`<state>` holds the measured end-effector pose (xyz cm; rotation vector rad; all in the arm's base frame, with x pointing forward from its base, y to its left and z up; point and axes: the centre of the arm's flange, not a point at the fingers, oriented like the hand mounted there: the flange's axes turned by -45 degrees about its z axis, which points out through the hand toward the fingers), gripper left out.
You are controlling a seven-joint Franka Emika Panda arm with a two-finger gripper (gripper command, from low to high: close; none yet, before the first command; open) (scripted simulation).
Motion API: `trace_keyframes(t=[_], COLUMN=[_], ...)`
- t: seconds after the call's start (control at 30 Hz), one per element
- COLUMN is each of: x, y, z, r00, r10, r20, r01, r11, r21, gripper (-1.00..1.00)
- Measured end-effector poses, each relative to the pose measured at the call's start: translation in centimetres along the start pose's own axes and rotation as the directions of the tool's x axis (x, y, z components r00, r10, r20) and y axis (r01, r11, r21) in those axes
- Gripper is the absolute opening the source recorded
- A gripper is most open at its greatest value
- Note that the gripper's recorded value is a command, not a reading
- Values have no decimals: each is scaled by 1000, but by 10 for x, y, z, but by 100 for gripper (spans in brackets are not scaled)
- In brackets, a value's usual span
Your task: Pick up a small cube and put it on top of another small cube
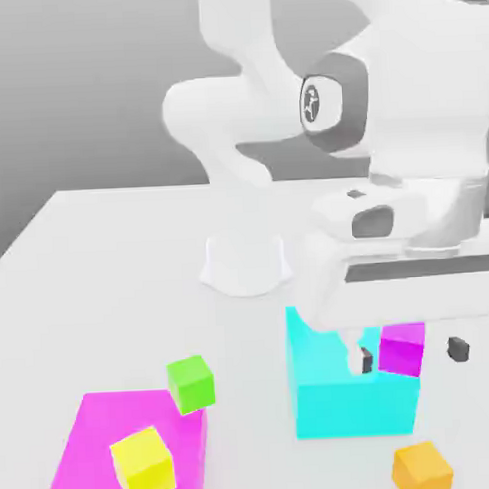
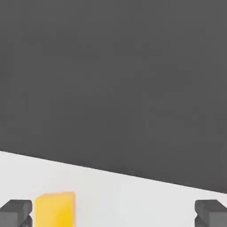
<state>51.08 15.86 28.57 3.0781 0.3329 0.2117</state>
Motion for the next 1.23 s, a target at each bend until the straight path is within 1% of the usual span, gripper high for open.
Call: trace_keyframes(t=[0.17, 0.3, 0.33, 0.53, 0.6, 0.7, 0.8, 0.9, 1.03, 1.1, 1.13, 1.23], x=[-24, -34, -36, -37, -35, -30, -18, -20, -40, -55, -60, -60], y=[-37, -45, -46, -46, -45, -43, 32, 109, 206, 248, 257, 257], z=[80, 138, 148, 153, 139, 101, 74, 49, 22, 40, 49, 49], r00=[993, 991, 990, 991, 991, 991, 979, 923, 784, 700, 679, 679], r10=[-44, -51, -51, -52, -51, -49, 152, 357, 606, 703, 723, 723], r20=[111, 127, 128, 127, 127, 128, 140, 141, 135, 130, 128, 128], r01=[39, 43, 44, 44, 43, 42, -154, -358, -606, -702, -722, -722], r11=[998, 997, 997, 997, 997, 997, 988, 934, 794, 710, 689, 689], r21=[50, 59, 59, 59, 60, 59, 11, -25, -48, -56, -58, -58], gripper=[0, 0, -100, -100, -100, -100, -100, -100, -100, -100, 100, 100])
